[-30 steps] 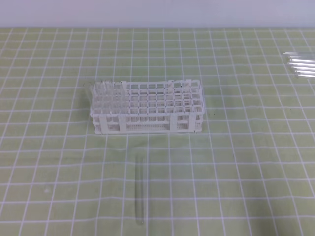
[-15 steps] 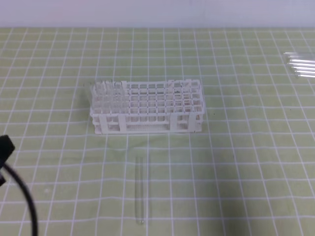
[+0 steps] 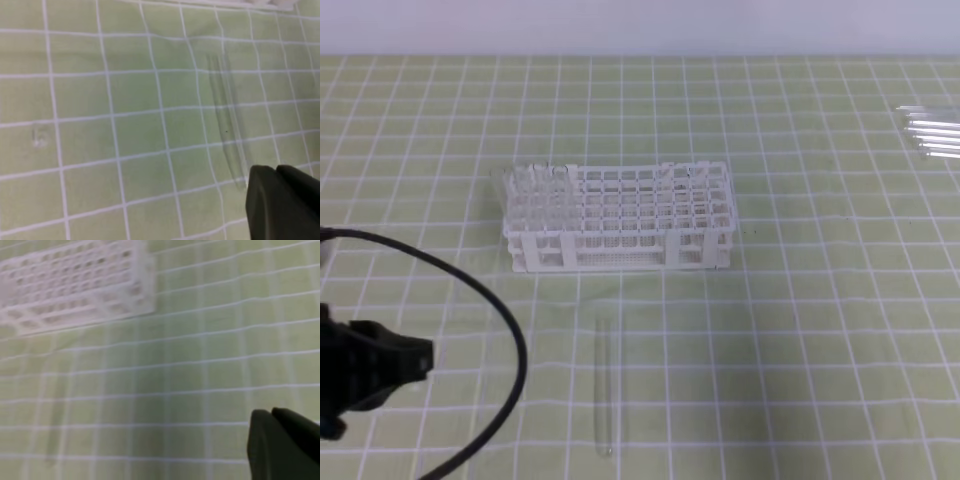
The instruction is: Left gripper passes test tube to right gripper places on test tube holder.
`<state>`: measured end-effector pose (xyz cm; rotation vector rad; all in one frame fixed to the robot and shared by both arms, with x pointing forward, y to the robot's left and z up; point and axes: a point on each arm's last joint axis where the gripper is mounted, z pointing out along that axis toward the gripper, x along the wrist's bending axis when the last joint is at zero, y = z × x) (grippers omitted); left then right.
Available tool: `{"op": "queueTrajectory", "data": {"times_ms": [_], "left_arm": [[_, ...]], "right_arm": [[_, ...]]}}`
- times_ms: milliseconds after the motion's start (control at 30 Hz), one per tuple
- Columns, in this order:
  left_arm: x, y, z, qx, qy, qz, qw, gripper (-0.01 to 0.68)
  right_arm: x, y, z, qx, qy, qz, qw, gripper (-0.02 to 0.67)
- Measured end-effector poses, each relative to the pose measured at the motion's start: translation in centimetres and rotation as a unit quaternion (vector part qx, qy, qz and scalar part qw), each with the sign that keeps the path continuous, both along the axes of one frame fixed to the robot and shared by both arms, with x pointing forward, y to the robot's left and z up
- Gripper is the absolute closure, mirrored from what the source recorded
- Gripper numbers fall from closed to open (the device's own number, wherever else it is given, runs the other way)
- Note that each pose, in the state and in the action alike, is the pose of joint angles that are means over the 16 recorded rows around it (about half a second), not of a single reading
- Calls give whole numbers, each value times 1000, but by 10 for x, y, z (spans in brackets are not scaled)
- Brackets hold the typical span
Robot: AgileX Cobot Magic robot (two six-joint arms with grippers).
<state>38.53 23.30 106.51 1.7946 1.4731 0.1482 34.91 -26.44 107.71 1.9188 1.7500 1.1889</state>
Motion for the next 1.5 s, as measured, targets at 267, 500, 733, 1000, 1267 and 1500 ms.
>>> {"op": "queueTrajectory", "data": {"times_ms": [267, 500, 733, 1000, 1267, 1500], "left_arm": [[18, -39, 1, 16, 44, -52, 998, 673], [30, -94, -2, 60, 98, -96, 989, 673], [35, -144, -15, 121, 149, -134, 972, 672], [40, -175, -26, 143, 167, -179, 959, 663], [45, -178, -29, 146, 161, -173, 961, 649], [46, -175, -31, 151, 185, -118, 964, 643]], "right_arm": [[24, 15, -12, 22, 42, 60, 997, 651], [36, 20, -21, 10, 56, 90, 994, 651], [38, 20, -22, -9, 48, 107, 993, 651], [38, 20, -22, -16, 44, 115, 992, 651], [38, 20, -22, -17, 44, 117, 992, 651], [38, 21, -22, -16, 44, 117, 992, 651]]}}
